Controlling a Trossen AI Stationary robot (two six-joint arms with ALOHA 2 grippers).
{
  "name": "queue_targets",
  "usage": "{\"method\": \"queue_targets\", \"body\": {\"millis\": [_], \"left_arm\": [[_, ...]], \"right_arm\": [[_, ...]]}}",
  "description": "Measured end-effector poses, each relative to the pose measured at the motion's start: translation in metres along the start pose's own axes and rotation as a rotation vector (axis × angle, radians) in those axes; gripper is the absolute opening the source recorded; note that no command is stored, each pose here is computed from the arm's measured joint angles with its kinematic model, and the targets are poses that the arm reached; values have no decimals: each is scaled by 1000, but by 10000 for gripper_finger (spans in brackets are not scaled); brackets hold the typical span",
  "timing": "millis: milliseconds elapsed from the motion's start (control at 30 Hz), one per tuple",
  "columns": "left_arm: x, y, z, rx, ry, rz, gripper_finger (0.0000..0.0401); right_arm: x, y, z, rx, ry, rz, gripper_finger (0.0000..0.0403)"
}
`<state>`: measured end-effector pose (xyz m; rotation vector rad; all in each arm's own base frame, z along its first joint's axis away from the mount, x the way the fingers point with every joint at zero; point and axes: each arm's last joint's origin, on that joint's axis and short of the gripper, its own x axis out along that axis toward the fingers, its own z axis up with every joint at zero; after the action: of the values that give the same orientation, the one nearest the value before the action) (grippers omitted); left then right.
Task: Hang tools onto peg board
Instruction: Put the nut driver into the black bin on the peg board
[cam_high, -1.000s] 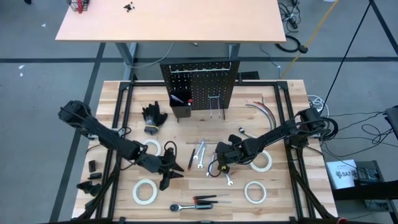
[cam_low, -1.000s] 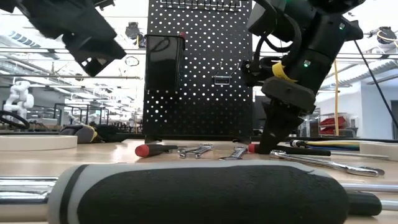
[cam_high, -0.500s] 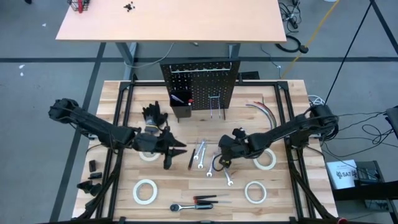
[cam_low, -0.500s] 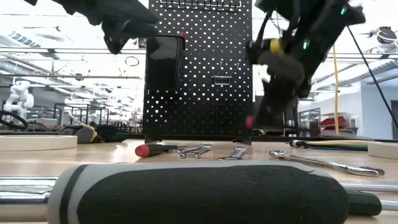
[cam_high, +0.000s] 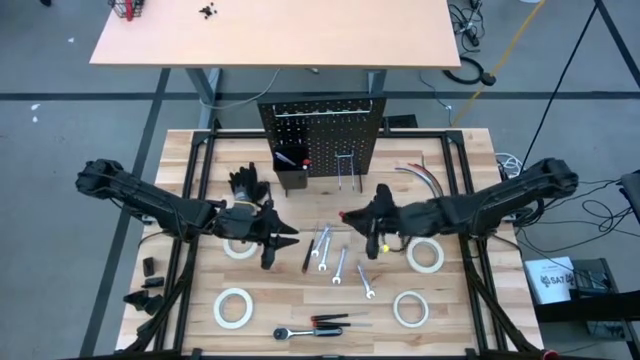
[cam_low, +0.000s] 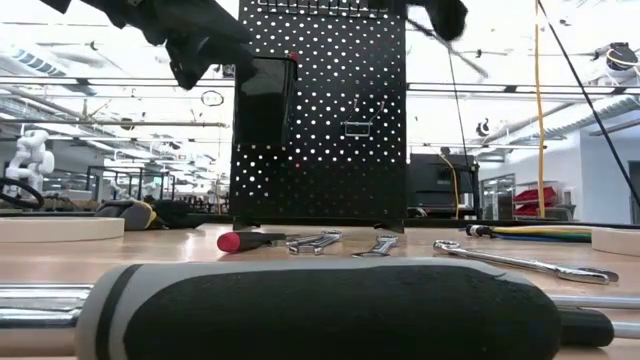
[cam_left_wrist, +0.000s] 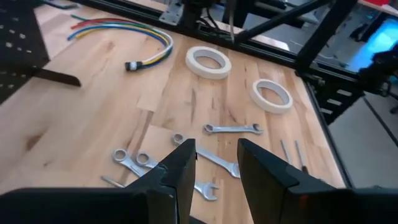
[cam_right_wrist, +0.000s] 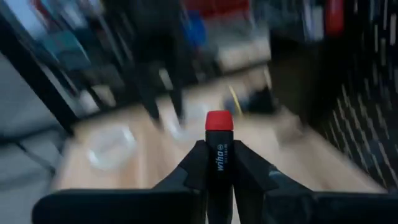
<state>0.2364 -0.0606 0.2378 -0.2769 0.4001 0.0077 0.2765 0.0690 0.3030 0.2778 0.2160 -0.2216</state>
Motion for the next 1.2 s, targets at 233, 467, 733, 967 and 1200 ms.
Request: {"method": "queue_targets", "body": {"millis": [233,467,733,967,1200], "left_arm": [[-2,-11,-1,-12,-8,-67,121],[0,-27,21,-81,-253,-260,121],[15,-27,32,-80,-480,-258,121],[23,-31,29,-124,-518,-299,121],[27,-31,26,-136,-512,-321,121]], "right_arm": [[-10,9,45,-4,-410,156,38],[-16,12,64,78,-627,311,38],[23,20,37,238,-643,360,38],[41,22,21,286,-640,349,38],[50,25,16,293,-614,336,38]]}}
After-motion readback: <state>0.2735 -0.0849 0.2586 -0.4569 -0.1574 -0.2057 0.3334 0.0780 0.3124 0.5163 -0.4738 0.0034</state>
